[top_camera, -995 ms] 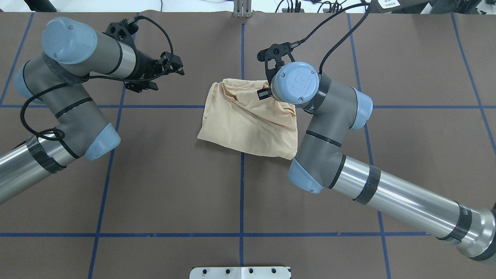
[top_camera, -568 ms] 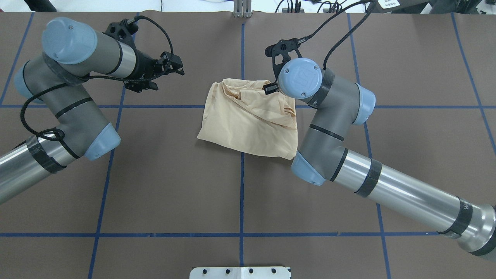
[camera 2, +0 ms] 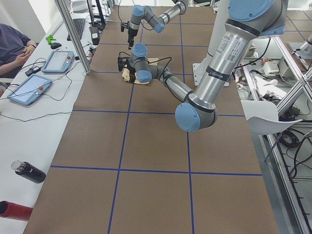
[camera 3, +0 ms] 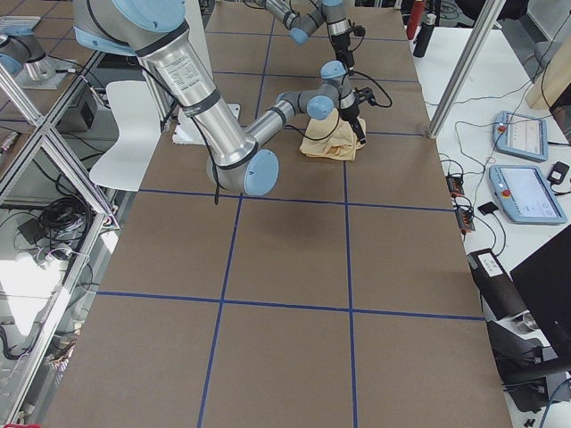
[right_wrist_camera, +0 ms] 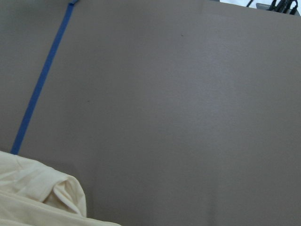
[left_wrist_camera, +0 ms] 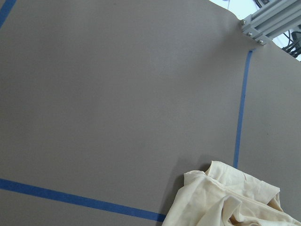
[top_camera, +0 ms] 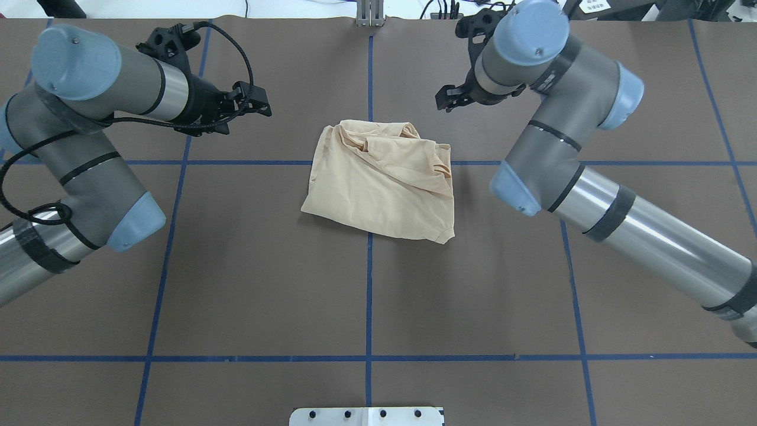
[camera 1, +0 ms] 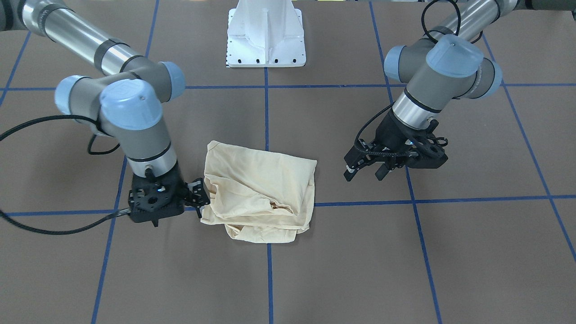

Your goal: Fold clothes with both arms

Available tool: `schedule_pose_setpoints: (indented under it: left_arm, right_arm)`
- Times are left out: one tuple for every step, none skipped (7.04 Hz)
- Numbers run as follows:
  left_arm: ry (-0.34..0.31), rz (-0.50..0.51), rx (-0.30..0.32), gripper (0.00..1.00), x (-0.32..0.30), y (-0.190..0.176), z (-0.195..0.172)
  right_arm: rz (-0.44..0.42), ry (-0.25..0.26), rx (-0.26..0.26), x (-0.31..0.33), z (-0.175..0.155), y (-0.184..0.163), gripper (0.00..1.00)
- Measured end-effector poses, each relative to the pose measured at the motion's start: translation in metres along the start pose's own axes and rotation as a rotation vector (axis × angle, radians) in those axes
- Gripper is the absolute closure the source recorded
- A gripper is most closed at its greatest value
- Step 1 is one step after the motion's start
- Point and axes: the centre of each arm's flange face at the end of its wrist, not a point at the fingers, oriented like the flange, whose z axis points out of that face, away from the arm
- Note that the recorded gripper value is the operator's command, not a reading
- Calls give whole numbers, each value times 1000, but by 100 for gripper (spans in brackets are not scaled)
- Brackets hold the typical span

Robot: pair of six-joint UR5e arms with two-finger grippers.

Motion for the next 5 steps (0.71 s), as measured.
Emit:
schedule_pose_setpoints:
  left_arm:
    - [-20, 96, 8, 0, -21, 6, -23]
    - [-54, 178, 18, 0, -51, 6, -43]
    - [-95, 252, 35, 0, -84, -1, -63]
    - [-146, 328, 60, 0, -124, -20, -88]
    - [-204, 401, 77, 0, -167, -49, -118]
  right_arm:
    - [-11, 2, -51, 57, -18, -15, 0]
    - [-62, 29, -104, 109, -42, -26, 0]
    - [-123, 63, -156, 157, -61, -26, 0]
    - [-169, 89, -200, 209, -74, -17, 0]
    - [-185, 92, -242, 265, -81, 0, 0]
